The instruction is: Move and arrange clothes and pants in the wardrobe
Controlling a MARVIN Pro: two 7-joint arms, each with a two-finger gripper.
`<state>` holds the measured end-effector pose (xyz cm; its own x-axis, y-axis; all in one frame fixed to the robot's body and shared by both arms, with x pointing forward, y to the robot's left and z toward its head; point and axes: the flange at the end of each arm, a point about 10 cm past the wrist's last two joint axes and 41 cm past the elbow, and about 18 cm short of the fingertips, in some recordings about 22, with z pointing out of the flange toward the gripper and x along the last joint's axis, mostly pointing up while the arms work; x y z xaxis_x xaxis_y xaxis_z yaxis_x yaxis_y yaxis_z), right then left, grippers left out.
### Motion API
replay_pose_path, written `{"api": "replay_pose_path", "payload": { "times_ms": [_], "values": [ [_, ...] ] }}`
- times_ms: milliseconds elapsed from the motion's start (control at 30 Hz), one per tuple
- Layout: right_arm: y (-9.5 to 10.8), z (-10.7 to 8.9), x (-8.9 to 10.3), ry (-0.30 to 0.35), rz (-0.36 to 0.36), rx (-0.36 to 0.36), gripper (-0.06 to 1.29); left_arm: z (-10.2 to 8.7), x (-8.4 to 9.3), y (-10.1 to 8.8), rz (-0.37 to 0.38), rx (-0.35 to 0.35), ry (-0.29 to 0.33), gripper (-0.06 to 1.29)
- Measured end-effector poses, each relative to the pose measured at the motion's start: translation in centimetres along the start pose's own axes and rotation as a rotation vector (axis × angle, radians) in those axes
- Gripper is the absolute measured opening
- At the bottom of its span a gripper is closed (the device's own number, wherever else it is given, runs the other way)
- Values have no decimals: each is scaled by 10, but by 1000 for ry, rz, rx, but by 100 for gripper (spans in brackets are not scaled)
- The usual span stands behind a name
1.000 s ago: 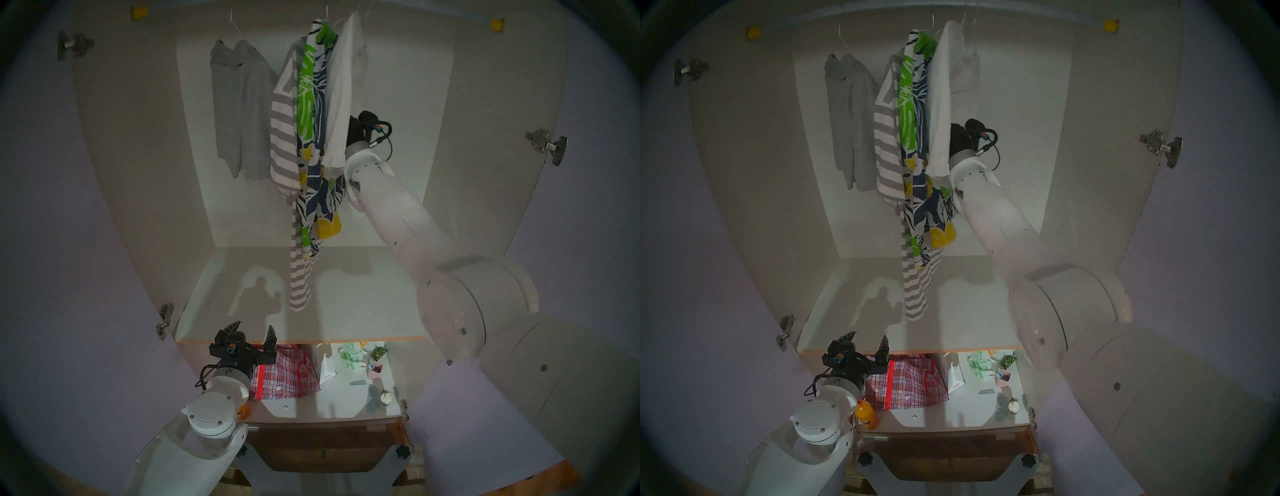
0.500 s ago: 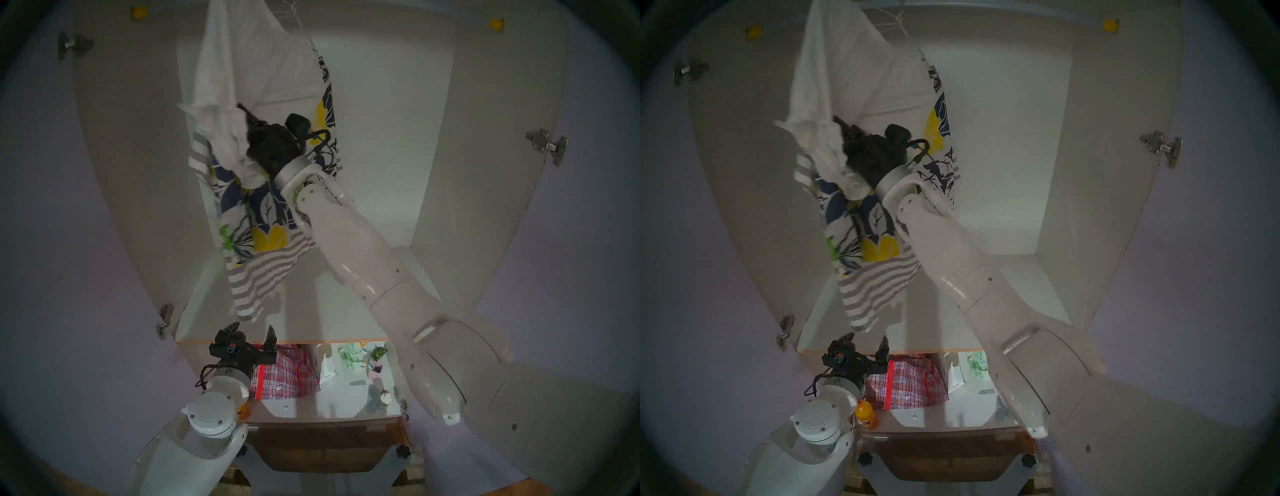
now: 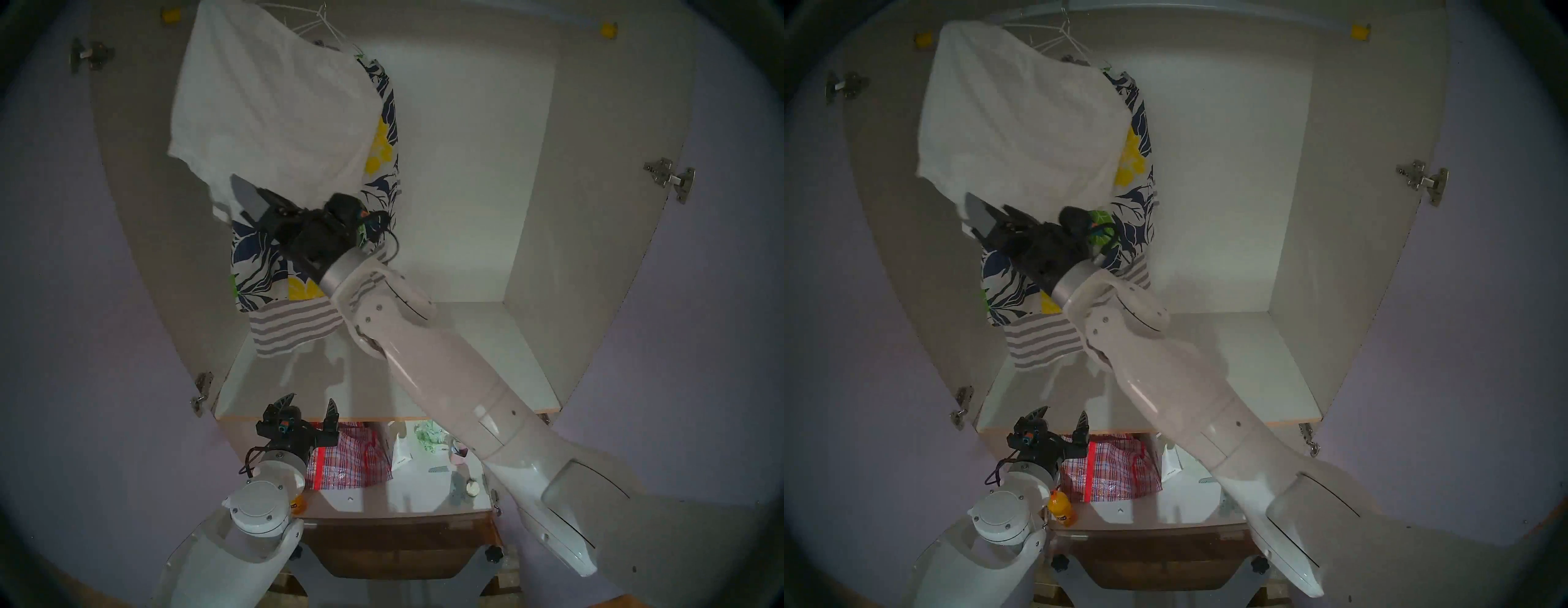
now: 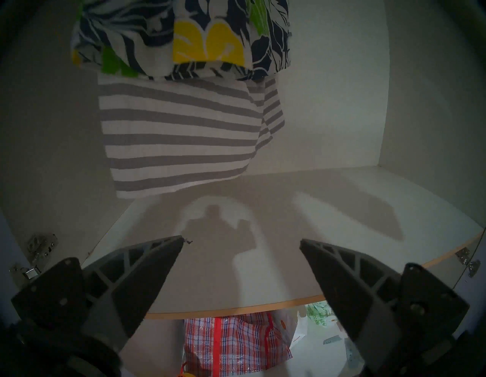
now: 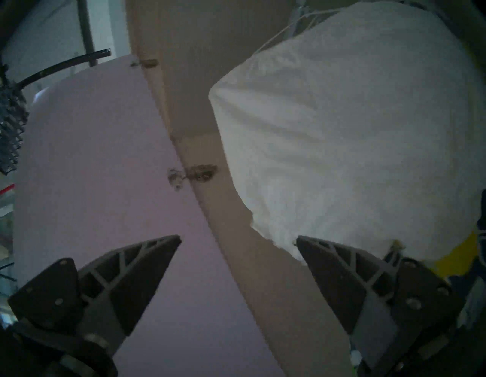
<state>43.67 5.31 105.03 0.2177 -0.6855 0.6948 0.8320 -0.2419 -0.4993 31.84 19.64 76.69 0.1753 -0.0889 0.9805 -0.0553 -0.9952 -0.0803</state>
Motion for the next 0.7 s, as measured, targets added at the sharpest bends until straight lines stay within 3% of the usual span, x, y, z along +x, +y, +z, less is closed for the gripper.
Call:
{"api": "replay_pose_path", "payload": {
  "times_ms": [133,200,267,600,700],
  "values": [
    [21,-19,9,34,21,-97,120,0,0,0,0,0,1,120],
    [33,-27,7,40,44,-129,120,0,0,0,0,0,1,120],
    [41,-31,17,69,51,-145,120,0,0,0,0,0,2,120],
    [59,-56,81,213,49,-118,120,0,0,0,-1,0,1,120],
    [68,-66,99,179,6,-91,120,0,0,0,-1,0,1,120]
  ]
}}
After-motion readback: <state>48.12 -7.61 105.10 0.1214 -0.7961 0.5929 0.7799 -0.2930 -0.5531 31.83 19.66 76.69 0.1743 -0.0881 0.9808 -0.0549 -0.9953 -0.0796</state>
